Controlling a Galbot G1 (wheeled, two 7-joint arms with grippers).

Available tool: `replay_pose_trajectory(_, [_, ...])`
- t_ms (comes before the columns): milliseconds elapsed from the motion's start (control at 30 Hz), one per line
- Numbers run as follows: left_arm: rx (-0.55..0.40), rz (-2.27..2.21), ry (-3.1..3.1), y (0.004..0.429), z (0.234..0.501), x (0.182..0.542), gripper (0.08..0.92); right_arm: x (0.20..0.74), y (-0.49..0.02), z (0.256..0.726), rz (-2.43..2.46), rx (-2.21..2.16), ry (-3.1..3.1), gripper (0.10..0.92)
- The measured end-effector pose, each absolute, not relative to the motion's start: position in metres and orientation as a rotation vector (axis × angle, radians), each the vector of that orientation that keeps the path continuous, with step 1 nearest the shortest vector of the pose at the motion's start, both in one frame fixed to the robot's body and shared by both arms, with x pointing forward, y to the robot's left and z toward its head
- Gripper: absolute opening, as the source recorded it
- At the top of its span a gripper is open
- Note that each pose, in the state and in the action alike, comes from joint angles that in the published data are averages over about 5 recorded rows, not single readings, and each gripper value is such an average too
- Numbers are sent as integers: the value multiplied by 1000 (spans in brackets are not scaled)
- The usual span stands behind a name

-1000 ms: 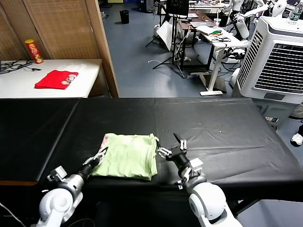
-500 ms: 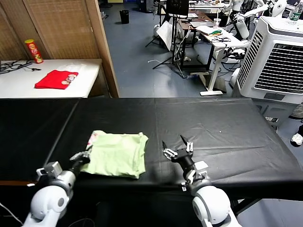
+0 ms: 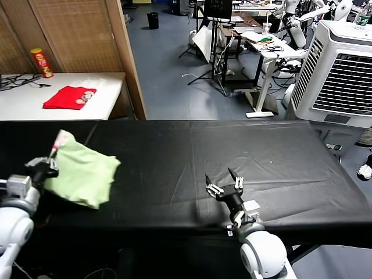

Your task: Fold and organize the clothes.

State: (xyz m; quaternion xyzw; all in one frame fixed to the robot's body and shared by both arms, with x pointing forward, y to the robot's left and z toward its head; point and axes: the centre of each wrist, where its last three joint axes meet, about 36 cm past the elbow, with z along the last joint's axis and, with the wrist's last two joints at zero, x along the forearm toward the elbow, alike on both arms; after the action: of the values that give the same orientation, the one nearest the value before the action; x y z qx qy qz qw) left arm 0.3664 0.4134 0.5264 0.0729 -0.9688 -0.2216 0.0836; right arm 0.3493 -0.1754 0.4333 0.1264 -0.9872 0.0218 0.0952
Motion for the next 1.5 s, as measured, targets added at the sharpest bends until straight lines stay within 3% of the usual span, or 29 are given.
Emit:
replay_pose_trajectory(167, [155,-664,-2913,381,525,361,149,344,-179,431,73,356,-2921,798])
replay_pose_trajectory(500, [-107,-256,-2892,288,482,361,149,329,-194,429,81,302,-2906,798])
replay_pose_trajectory(900, [-335,-97,-2891,210,452,365,163,329,-198,427,64,319,-2875,798])
replay_pose_trajectory(1000, [-415,-110,-2903,201,445,360,267,332,-194,426,26,355,-2848,798])
replay_pose_trajectory(1133, [-516,-95,-2934,200,443,352,497,340,-183,424,-67,411,-2791,798])
replay_pose_trajectory(1267, [-535,-85,-2966,207,447,346,703,354,-165,423,-184,468,-2732,798])
replay_pose_trajectory(1367, [-498,-98,-2982,216,451,343,783,369,-148,419,-266,511,-2696,798])
replay_pose_trajectory(1500, [-432,-132,-3006,228,454,338,797,395,-123,410,-357,550,-2641,798])
